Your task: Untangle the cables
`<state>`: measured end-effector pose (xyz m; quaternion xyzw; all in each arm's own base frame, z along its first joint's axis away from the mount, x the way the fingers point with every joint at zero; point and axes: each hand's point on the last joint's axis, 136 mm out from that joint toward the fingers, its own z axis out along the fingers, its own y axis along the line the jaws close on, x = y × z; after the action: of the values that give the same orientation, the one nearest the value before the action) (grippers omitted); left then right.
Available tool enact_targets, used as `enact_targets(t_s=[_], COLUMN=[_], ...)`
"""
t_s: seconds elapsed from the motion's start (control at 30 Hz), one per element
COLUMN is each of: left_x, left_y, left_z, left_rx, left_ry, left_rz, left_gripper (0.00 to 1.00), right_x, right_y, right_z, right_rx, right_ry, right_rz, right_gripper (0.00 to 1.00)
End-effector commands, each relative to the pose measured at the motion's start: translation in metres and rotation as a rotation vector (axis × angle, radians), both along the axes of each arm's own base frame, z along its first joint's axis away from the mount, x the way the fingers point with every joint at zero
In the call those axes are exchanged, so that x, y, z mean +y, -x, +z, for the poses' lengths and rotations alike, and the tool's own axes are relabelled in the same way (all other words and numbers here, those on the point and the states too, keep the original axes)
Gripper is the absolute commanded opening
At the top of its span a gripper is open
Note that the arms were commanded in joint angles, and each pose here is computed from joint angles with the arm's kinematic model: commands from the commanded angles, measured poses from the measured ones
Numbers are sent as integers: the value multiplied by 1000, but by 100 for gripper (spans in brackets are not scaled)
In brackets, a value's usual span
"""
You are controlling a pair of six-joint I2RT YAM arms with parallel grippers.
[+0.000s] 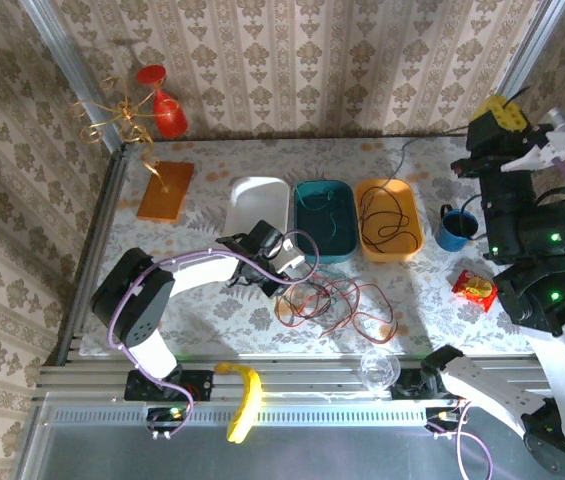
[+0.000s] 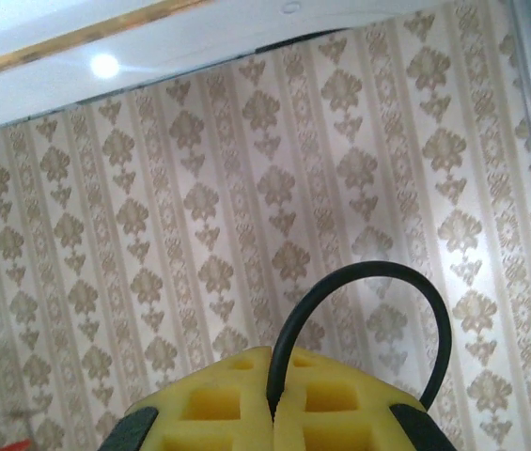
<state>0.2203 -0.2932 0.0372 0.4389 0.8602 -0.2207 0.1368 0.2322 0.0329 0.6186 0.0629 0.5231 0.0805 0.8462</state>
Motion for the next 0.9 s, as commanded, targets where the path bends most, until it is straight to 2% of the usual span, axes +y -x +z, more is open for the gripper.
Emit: enact_targets(t_s=[0.0,0.2,0.33,0.43,0.57,0.87], left_x=[2,-2,-4,-3,-3,-5], left_y=[1,-2,-3,-3,-2,-2], left_z=[-2,3,4,5,7,6], left_rx=[1,-14,-18,-22,-25,-24], left_ry=[-5,11,12,9,14,12], left_rz=[11,17,10,9,13,5], left_gripper=[0,0,0,0,0,0], right_x=[-3,2,-10,-19,-16,-18], right_y=[1,-69,-118,-140,-148,-145], right_z=[25,-18,-71,-117,-169,-253], right_rx=[-40,170,329,434,535,724], right_ry=[18,46,-12,-38,-46,-103], right_rz=[-21,-17,11,10,34,24], right_gripper=[0,0,0,0,0,0])
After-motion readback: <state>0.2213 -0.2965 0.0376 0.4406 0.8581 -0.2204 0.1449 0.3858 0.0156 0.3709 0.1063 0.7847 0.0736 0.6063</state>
